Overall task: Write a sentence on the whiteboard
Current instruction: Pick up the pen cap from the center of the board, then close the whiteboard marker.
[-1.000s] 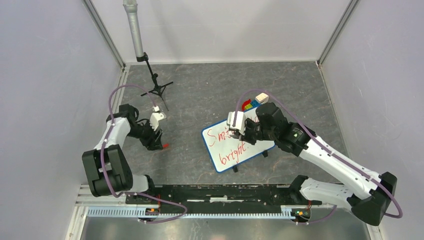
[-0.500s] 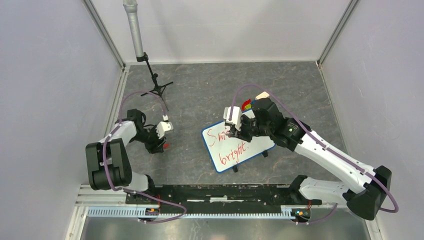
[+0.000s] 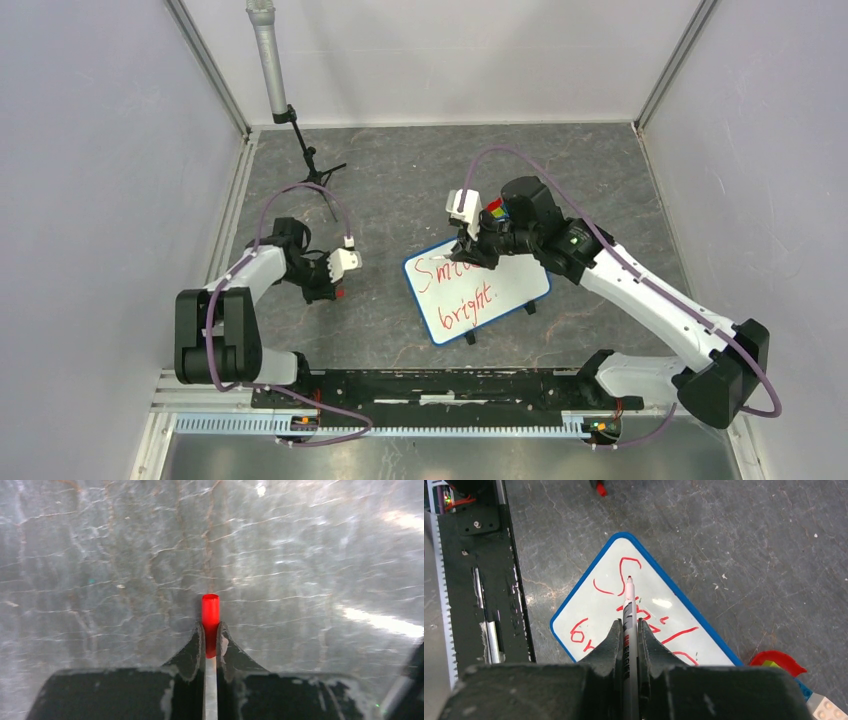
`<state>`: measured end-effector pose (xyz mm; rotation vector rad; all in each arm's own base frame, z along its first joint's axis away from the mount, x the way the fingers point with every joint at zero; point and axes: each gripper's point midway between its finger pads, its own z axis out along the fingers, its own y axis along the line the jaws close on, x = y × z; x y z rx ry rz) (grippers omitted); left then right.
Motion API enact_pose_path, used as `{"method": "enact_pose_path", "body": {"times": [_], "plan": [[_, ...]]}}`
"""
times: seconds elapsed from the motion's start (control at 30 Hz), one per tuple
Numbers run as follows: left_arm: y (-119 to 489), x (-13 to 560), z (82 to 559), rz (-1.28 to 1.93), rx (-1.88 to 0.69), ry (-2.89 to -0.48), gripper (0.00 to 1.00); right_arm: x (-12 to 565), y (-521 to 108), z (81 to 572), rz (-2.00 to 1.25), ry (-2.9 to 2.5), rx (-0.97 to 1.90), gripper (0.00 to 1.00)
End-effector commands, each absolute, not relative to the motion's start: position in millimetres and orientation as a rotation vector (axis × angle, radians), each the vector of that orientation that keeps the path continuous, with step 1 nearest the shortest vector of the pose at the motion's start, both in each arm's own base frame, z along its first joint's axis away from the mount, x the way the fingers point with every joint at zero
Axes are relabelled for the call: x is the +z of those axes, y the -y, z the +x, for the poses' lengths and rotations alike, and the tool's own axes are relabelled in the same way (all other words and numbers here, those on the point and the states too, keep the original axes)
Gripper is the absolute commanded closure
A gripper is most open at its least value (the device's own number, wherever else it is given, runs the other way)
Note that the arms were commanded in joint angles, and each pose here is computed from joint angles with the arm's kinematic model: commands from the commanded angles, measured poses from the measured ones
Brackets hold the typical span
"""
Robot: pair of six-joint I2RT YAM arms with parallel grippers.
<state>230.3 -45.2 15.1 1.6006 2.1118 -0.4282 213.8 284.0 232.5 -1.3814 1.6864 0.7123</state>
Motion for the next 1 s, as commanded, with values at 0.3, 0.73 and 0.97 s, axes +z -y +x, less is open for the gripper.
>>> {"method": "enact_pose_path", "body": {"times": [0.3, 0.73, 0.97], "plan": [[160.7, 220.9, 200.2, 1.297, -0.791, -1.822, 0.98, 299.6, -307.5, 220.2, -1.286, -1.497, 0.912, 0.98], [198.7, 250.7, 160.9, 1.479, -0.937, -1.678, 0.98, 307.5, -310.2, 187.4, -1.323, -1.430, 1.112, 1.00], [211.3, 260.2, 152.9, 1.532, -0.963, -1.632, 0.98, 299.3, -312.0, 177.4, -1.335, -1.437, 1.189, 1.00]]}}
